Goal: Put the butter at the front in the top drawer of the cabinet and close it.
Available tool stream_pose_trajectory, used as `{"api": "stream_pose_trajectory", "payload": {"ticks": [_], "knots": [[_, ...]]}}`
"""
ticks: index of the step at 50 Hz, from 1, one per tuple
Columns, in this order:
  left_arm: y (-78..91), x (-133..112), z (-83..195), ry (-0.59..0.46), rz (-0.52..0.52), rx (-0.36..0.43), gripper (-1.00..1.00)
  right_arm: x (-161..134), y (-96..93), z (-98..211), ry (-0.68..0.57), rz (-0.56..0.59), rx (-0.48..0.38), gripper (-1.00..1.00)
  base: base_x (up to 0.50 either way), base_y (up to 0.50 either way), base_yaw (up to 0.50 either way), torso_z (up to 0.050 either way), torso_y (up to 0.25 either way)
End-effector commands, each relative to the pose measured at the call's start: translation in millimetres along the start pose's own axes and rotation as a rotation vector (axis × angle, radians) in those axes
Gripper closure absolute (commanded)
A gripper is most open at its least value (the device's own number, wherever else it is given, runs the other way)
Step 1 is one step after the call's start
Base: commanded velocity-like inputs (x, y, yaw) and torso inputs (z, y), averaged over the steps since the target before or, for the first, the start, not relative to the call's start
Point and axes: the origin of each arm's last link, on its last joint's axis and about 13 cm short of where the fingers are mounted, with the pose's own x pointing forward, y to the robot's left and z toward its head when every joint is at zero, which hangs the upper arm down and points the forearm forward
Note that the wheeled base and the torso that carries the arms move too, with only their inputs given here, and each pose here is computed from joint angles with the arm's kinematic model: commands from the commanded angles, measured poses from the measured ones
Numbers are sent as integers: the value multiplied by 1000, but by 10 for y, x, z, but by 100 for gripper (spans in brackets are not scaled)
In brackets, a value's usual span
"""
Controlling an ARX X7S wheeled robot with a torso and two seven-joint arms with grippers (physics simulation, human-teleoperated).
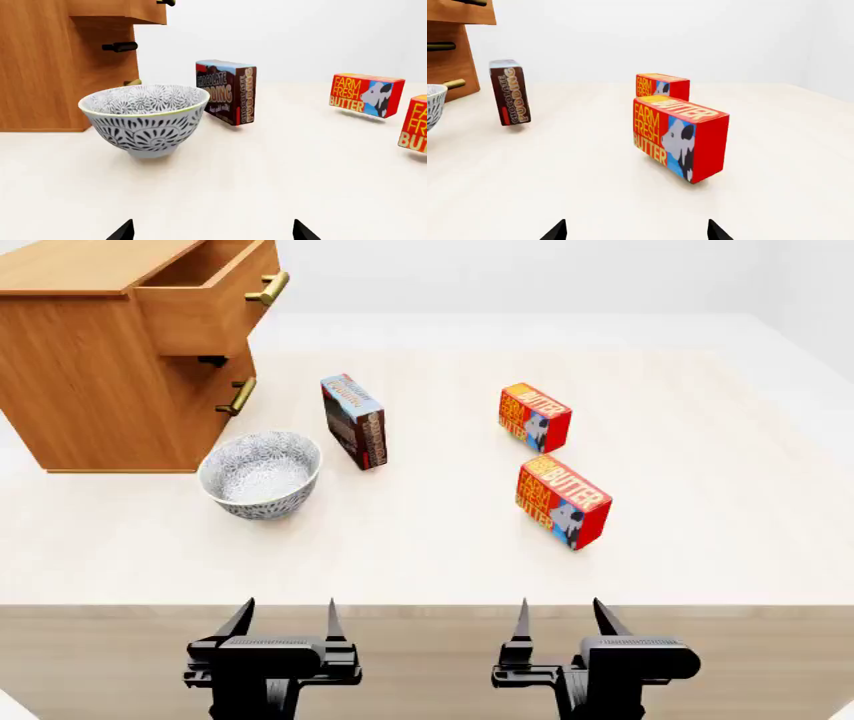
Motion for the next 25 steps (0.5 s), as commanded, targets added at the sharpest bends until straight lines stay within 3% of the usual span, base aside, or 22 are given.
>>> {"api": "stream_pose_trajectory", "payload": {"ticks": [1, 8, 13, 19, 25], "knots": [[-1, 0, -3, 3, -5, -3, -100, 0, 6, -2, 1, -1, -3, -100, 0, 0, 0, 0, 0], [13, -25, 2, -14, -13, -38, -100, 2, 25, -11, 14, 2, -14, -100, 0, 0, 0, 0, 0], [18, -23, 68, -20, -18, -66, -100, 10, 25, 30, 6, -25, -30, -100, 0, 0, 0, 50, 0], [33, 39, 350, -55, -18, -67, -100, 39, 0, 196, -27, -56, -46, -100, 0, 0, 0, 50, 0], [75, 156, 787, -112, -53, -54, -100, 172, -42, 595, -94, -76, -64, -100, 0, 0, 0, 50, 0]]}}
